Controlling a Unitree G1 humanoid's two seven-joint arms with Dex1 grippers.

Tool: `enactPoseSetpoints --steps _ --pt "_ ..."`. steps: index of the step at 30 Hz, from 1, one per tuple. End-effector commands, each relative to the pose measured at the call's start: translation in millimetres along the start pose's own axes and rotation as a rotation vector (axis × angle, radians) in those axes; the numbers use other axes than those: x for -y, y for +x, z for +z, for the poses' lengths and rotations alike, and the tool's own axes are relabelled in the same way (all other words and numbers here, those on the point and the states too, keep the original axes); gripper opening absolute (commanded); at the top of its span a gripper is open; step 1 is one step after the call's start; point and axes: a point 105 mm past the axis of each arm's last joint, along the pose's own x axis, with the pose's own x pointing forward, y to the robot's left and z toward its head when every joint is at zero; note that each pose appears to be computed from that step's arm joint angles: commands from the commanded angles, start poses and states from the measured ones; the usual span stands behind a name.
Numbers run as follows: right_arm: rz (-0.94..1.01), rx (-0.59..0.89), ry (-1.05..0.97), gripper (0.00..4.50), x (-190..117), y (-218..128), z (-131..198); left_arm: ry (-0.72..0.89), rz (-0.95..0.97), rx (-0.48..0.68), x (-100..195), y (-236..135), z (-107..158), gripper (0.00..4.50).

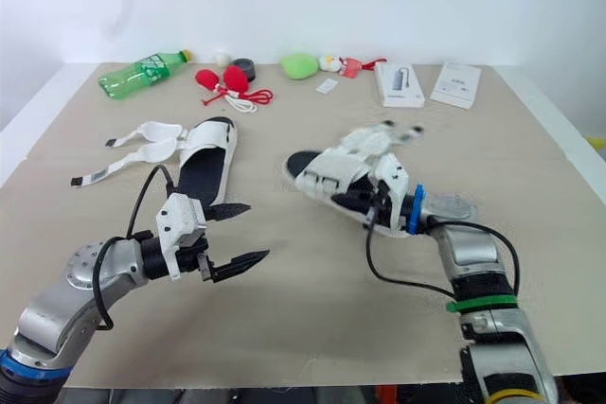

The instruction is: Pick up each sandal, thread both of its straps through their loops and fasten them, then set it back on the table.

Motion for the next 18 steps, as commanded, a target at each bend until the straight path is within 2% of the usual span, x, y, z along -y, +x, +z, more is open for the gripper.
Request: enactPoseSetpoints --steps 1,4,8,18 --pt "0.307 -0.006 -0.147 0.13 -45 -7 12 0.048 -0.050 0.041 3 -4 12 4.50" --pt "0.454 -0.033 -0.233 0.13 -63 -10 9 0.058 -0.082 0.035 5 -5 11 4.50" --pt "0.535 -0.032 -0.283 0.13 -70 -6 11 0.060 -0.110 0.018 7 -7 8 4.50" --pt "0.560 -0.051 -0.270 0.13 -62 1 8 0.054 -0.123 -0.031 12 -11 -5 4.50"
